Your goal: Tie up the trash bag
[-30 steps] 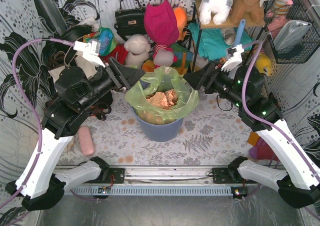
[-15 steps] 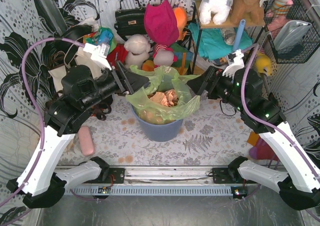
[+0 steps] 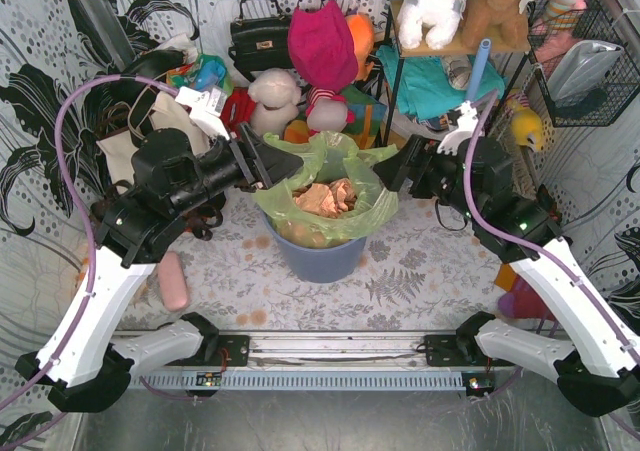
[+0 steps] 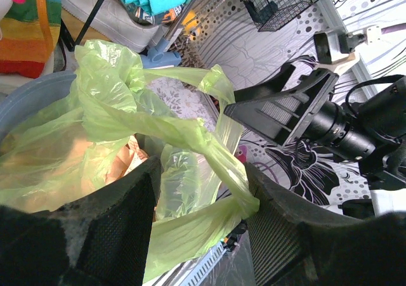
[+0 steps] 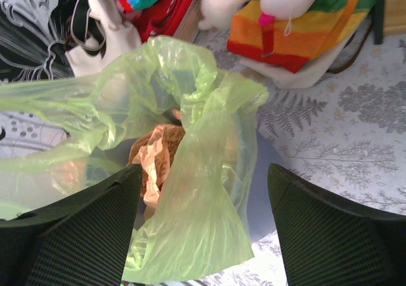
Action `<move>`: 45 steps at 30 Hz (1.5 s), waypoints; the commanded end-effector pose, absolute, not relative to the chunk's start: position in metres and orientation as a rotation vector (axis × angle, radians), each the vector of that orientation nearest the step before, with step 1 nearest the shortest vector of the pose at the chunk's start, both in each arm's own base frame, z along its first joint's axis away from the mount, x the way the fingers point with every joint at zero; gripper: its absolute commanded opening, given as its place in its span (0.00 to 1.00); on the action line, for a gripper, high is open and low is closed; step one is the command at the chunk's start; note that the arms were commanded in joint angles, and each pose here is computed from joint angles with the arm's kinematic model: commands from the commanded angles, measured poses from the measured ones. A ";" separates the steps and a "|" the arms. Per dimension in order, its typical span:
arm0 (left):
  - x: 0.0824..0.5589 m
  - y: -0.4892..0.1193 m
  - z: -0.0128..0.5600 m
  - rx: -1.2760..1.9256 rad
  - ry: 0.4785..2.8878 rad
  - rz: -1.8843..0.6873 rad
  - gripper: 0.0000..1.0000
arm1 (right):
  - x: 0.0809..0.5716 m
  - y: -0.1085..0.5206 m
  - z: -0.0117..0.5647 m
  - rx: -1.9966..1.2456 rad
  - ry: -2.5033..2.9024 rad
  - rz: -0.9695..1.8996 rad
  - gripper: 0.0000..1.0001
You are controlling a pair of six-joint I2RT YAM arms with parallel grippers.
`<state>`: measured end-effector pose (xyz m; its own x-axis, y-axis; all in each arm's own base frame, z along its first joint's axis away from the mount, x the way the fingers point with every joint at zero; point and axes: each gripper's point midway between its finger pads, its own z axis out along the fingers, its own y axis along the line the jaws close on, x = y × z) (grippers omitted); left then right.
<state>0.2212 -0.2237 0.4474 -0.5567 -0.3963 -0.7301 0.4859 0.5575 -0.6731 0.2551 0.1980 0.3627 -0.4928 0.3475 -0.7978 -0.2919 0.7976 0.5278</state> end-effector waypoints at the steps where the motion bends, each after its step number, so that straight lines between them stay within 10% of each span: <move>1: 0.218 -0.224 0.463 0.093 1.755 -1.182 0.62 | 0.248 0.231 0.374 -0.072 1.872 0.960 0.75; 22: 0.222 -0.243 0.487 0.193 1.626 -1.285 0.61 | 0.229 0.311 0.477 -0.290 1.424 1.620 0.33; 36: 0.201 -0.204 0.598 0.185 1.291 -1.176 0.61 | 0.233 0.292 0.610 -0.343 1.090 1.561 0.30; 45: 0.201 -0.186 0.583 0.101 1.288 -1.129 0.62 | 0.238 0.284 0.587 -0.290 1.147 1.506 0.35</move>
